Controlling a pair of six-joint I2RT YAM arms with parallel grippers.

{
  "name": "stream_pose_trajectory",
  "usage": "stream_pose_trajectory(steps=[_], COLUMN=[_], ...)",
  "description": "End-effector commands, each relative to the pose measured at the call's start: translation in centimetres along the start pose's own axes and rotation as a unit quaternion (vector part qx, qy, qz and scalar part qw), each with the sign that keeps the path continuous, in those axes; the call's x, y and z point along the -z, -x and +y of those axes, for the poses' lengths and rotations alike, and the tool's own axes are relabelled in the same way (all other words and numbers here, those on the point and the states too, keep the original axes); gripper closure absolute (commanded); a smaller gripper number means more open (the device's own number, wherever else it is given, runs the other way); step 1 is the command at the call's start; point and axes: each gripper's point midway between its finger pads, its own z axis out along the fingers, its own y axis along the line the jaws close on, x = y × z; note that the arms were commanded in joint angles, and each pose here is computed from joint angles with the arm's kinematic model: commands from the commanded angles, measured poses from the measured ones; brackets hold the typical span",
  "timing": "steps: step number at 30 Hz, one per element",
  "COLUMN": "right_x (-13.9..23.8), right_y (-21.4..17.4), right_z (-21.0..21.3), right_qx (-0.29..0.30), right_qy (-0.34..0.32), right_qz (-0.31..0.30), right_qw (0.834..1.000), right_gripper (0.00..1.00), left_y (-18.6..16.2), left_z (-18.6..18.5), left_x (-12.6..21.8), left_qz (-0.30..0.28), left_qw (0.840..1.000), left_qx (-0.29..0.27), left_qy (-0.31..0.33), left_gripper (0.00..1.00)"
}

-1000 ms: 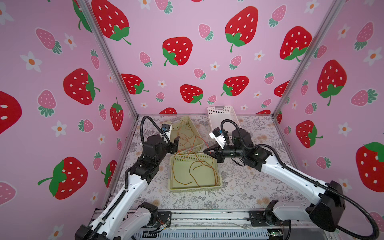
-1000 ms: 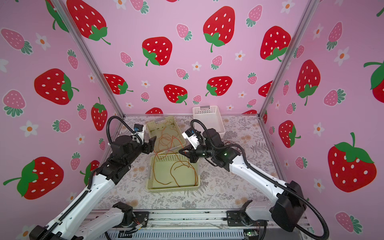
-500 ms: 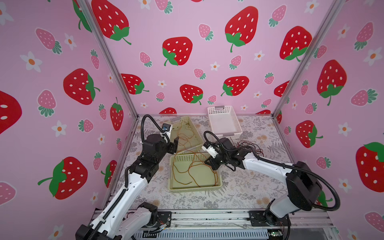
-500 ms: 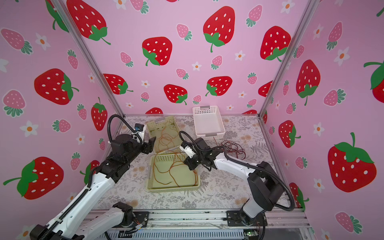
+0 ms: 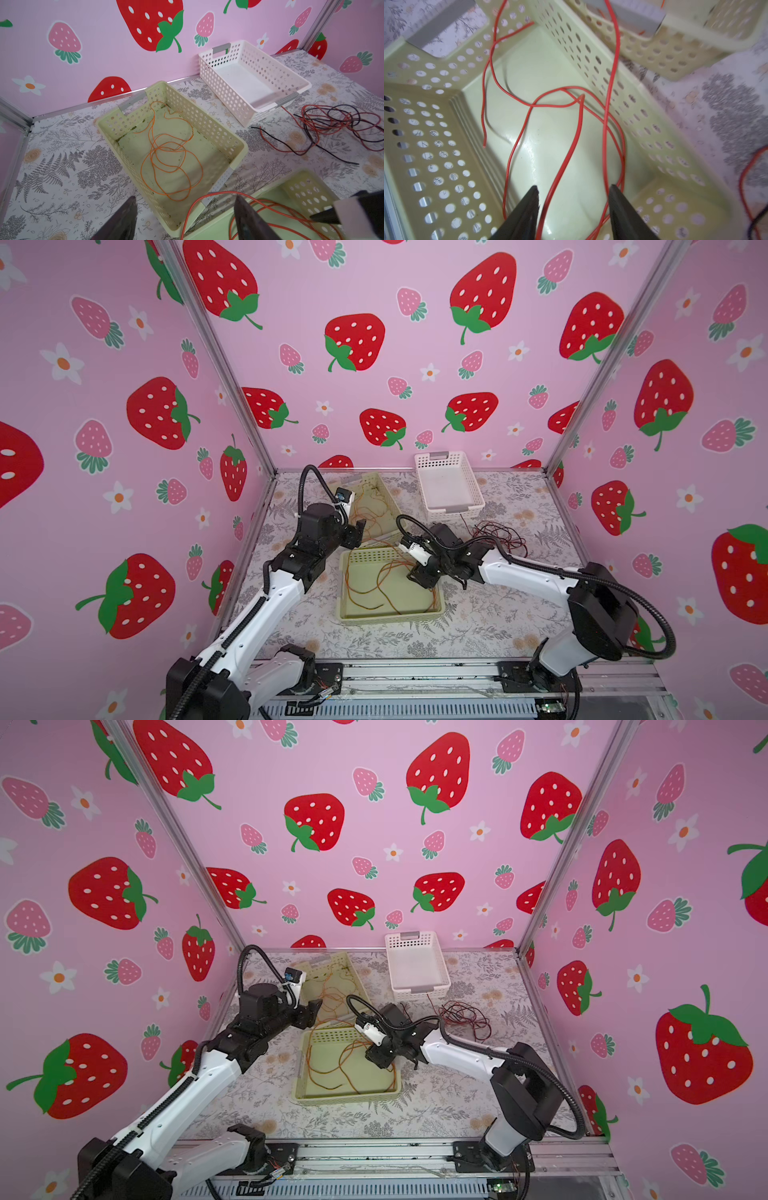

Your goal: Untangle the cables

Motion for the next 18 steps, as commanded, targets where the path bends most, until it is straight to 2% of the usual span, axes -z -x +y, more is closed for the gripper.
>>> stream_pose_trajectory(steps=[1,11,18], right_x=[0.5,1.2,-2.2], right_y=[0.9,2.6,1.2], right_z=[-0.2,-1.9,-1.5], right_qx=[0.024,0.013,0.003], right_qy=[-0.006,-0.005,0.034], right_qz=[-0.007,-0.037,0.001], right_qw=[1.0,0.999,0.999], right_gripper=[0.4,0.37,0.43], left_y=[0.1,-4.4,-4.1], left_z=[-0.3,-1.0,-0.6], left_x=[-0.7,-5.2,-6.0], left_qz=[0.017,0.119,0.112], left_qw=[1.0,0.991,0.992], left_qx=[0.002,-0.025,-0.018], left_qy=[-0.017,-0.055,-0.05], left_gripper=[0.22,0.27,0.29])
